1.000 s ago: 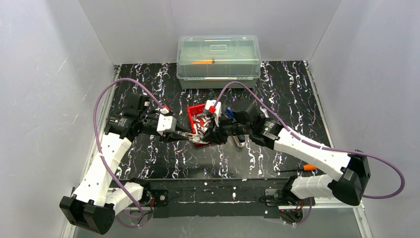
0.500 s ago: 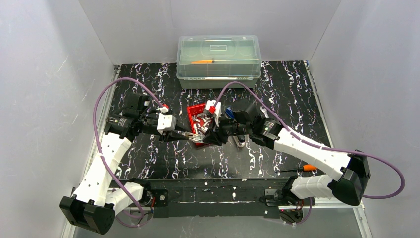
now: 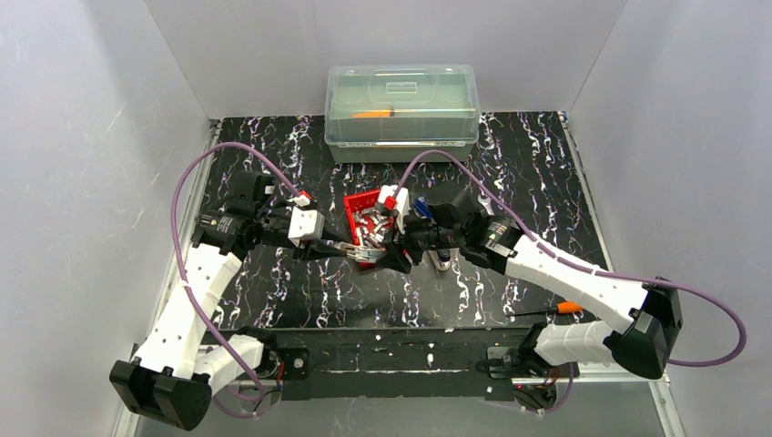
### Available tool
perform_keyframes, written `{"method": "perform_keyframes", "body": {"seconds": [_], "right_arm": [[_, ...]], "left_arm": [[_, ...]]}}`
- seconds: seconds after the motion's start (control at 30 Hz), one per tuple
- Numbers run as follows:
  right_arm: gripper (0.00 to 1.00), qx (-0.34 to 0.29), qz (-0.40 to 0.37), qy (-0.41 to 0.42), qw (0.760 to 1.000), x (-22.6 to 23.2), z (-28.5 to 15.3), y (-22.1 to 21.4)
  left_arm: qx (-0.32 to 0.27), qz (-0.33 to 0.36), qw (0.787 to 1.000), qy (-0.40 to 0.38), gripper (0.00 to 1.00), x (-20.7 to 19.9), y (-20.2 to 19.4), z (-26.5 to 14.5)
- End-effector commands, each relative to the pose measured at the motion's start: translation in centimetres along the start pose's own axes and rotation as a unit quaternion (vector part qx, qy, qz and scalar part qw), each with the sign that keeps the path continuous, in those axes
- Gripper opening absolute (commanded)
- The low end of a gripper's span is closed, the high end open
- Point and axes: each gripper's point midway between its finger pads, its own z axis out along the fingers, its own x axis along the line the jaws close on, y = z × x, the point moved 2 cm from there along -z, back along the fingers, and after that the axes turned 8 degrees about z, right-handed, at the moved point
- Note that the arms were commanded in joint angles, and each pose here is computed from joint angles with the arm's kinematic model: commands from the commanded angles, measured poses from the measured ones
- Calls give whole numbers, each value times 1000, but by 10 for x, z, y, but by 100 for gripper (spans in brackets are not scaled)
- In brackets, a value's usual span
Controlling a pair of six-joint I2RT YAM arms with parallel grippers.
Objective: Load the staples into the stapler
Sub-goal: Install the staple into the stapler.
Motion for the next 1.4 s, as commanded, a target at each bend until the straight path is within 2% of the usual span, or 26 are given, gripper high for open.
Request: {"method": "perform_keyframes", "body": {"seconds": [0.0, 0.23, 0.47, 0.67, 0.83, 1.07, 1.13, 1.23, 1.37], "right_arm": [[61, -48, -33, -8, 998, 9, -21, 37], [66, -54, -45, -11, 997, 6, -43, 46], [66, -68, 33, 60, 995, -15, -63, 39], [72, -82, 66, 104, 989, -10, -57, 34], [71, -85, 86, 141, 983, -6, -52, 24], [71, -74, 93, 122, 985, -22, -40, 9], [70, -78, 109, 127, 983, -27, -36, 8], [67, -102, 164, 170, 966, -31, -40, 13], [52, -106, 225, 189, 950, -38, -42, 19]], "left_arm": [[-24, 19, 1000, -2, 0, -1, 15, -1], [-26, 21, 999, -3, 0, -2, 17, -1], [-26, 23, 999, -1, 0, -2, 18, -2], [-27, 23, 999, -1, 0, -3, 19, -2], [-26, 26, 999, 0, 0, -3, 20, -3], [-30, 30, 999, 1, 0, -2, 24, -3], [-30, 29, 999, 1, 0, -1, 23, -3], [-27, 28, 999, 3, 0, -1, 22, -3], [-24, 30, 999, 4, 0, -2, 19, -3]]}}
